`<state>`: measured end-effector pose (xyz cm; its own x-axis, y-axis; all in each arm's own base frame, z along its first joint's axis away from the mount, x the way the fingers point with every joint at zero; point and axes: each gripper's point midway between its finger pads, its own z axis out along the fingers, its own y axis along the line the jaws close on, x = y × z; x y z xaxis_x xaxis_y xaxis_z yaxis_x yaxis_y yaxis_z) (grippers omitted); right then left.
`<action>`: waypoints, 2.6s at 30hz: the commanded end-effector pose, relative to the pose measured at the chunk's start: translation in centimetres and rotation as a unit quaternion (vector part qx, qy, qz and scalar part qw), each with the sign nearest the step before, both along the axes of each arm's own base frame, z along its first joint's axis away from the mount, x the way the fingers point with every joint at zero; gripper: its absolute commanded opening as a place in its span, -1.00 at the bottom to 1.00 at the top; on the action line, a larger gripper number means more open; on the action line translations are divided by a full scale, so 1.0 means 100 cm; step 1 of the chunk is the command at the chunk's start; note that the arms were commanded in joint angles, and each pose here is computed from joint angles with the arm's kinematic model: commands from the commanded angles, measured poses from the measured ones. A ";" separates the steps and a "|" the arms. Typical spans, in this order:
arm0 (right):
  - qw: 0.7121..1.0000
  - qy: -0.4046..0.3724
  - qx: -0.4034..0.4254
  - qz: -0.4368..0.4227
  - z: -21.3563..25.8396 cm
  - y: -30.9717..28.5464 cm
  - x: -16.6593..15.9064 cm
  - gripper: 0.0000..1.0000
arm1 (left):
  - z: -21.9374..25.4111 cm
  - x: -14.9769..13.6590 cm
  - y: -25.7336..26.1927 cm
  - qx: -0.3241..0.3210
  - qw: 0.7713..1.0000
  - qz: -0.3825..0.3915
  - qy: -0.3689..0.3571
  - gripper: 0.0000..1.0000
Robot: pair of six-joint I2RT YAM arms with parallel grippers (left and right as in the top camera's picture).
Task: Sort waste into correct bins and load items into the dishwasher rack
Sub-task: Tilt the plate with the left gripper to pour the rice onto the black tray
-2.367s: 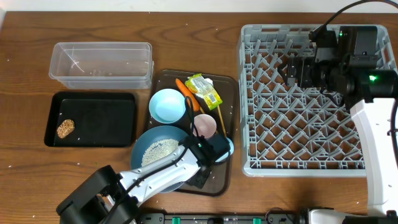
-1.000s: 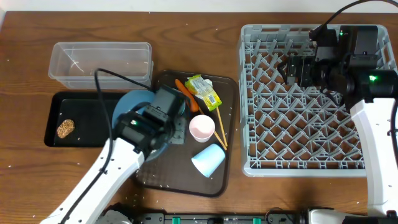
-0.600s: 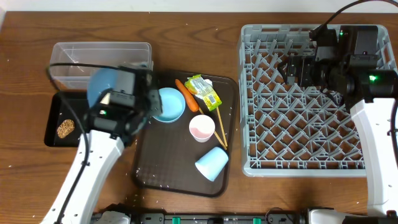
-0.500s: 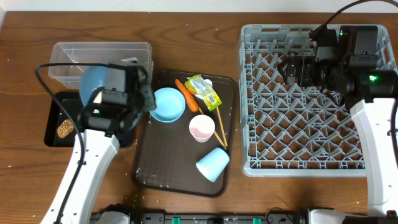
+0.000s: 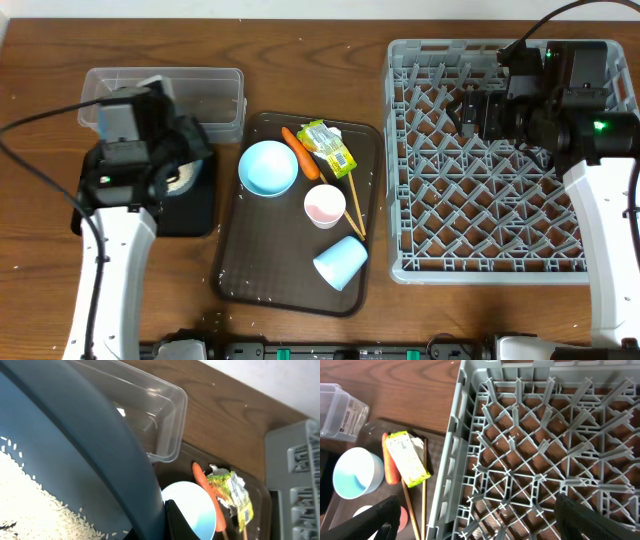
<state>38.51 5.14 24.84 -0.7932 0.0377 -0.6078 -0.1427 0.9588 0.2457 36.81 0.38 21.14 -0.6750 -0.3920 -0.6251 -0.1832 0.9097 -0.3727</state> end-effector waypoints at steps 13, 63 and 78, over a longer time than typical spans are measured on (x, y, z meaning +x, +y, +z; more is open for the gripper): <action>1.000 0.009 -0.010 -0.005 -0.008 -0.004 0.000 0.84 | 0.013 -0.008 0.026 -0.130 0.989 -0.052 -0.056 -0.88; 1.000 0.014 -0.010 -0.005 -0.009 -0.004 -0.002 0.85 | 0.025 -0.042 0.051 -0.352 0.894 -0.198 -0.195 -0.87; 1.000 0.018 -0.010 -0.005 -0.010 -0.004 -0.003 0.85 | 0.019 -0.050 0.050 -0.400 0.887 -0.163 -0.160 -0.87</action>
